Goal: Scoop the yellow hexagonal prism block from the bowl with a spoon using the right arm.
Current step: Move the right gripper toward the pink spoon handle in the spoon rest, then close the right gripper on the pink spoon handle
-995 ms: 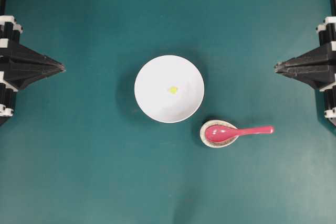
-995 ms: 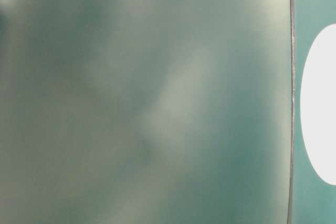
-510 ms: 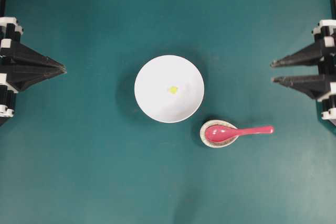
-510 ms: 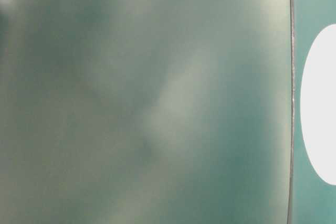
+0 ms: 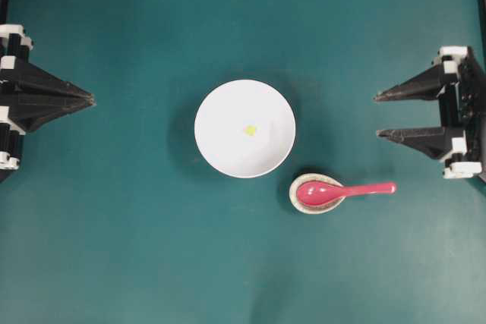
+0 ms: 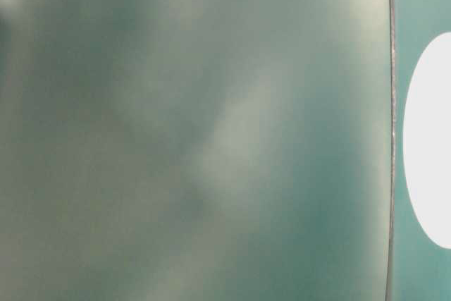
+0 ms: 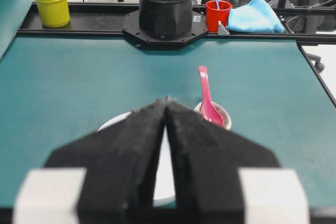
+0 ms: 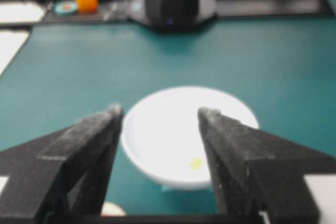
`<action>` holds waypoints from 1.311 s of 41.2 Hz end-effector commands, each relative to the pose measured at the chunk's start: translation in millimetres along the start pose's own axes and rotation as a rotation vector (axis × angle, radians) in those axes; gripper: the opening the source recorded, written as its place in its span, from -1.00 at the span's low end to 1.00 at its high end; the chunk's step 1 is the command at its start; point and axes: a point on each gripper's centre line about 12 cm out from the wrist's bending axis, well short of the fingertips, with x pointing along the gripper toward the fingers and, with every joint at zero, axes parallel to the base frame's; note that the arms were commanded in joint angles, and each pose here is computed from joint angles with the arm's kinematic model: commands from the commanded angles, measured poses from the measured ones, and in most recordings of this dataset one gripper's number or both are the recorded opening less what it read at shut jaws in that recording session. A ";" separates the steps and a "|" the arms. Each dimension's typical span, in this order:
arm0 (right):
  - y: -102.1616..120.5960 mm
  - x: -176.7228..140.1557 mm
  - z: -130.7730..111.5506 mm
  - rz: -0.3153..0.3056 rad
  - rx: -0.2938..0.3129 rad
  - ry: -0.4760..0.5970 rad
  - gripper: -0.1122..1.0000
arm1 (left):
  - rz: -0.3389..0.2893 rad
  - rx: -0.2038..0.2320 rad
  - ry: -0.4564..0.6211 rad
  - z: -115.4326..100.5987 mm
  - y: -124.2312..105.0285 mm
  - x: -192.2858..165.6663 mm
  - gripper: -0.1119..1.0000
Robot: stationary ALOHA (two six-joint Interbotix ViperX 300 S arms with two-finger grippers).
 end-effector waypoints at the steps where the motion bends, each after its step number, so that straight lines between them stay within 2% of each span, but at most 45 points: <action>1: 1.1 -0.7 -11.1 0.007 0.023 -0.027 0.30 | -0.001 0.002 -0.032 11.9 -0.3 1.7 -0.66; 16: 9.8 -1.4 -68.7 0.050 0.105 0.049 0.30 | -0.002 0.003 -0.009 9.8 -0.3 1.6 -0.66; 24: 19.6 0.8 -89.9 0.071 0.117 0.091 0.30 | -0.002 0.002 -0.008 9.6 -0.3 1.6 -0.66; 42: 44.2 -1.0 -132.3 0.052 0.092 0.202 0.30 | 0.000 -0.003 -0.006 9.0 0.0 1.5 -0.66; 54: 51.4 0.8 -148.4 0.053 0.065 0.258 0.30 | 0.000 -0.003 -0.006 9.0 0.0 1.5 -0.66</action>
